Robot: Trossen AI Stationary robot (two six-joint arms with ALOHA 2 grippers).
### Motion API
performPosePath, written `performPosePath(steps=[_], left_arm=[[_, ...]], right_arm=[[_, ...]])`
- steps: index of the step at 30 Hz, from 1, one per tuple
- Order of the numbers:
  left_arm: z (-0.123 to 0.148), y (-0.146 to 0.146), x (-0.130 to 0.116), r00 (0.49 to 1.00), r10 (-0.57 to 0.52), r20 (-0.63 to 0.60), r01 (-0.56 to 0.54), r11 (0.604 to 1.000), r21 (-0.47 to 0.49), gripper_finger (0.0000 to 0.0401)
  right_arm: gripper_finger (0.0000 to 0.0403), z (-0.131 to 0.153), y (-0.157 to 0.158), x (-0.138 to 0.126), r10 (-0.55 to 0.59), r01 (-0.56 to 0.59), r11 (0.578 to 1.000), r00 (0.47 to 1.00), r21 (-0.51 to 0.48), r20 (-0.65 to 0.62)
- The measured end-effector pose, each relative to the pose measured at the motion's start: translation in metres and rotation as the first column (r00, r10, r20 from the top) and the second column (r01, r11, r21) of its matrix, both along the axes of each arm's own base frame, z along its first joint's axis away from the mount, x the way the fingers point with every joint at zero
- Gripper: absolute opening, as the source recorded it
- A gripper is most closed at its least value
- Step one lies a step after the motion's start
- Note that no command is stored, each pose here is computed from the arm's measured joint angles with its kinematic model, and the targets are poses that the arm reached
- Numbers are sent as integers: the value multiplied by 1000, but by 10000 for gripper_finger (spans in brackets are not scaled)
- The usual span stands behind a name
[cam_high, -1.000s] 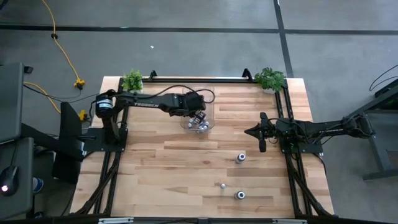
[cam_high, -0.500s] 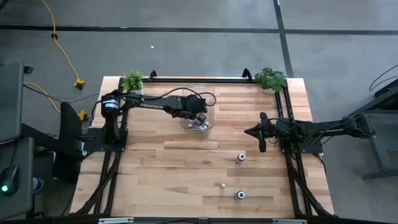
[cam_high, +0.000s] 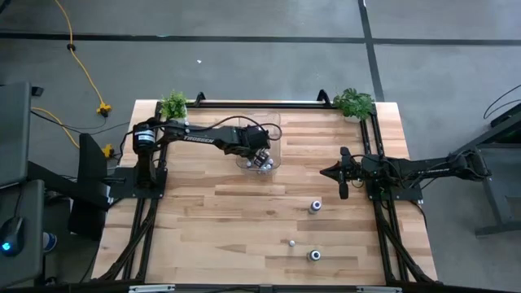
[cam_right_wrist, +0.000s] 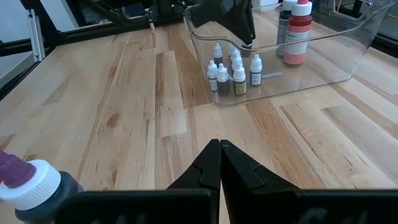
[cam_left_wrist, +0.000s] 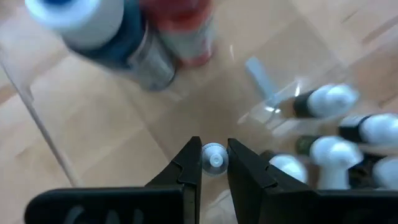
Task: Pick & Place food coloring
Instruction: Put the small orange food coloring into the transparent bin
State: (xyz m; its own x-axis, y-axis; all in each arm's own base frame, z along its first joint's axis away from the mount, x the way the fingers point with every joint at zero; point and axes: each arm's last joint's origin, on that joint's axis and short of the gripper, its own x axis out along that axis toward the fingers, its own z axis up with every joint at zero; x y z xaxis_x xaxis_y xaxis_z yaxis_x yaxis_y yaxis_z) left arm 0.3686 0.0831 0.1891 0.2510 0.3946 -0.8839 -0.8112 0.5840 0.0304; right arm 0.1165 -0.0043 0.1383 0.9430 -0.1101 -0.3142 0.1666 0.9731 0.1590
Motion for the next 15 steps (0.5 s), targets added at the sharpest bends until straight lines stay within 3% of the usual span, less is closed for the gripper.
performPosePath(steps=[15], left_arm=[[-14,-2,-7,1000,-5,-21,4,1000,-14,47]], right_arm=[[0,0,0,0,0,0,1000,1000,0,0]])
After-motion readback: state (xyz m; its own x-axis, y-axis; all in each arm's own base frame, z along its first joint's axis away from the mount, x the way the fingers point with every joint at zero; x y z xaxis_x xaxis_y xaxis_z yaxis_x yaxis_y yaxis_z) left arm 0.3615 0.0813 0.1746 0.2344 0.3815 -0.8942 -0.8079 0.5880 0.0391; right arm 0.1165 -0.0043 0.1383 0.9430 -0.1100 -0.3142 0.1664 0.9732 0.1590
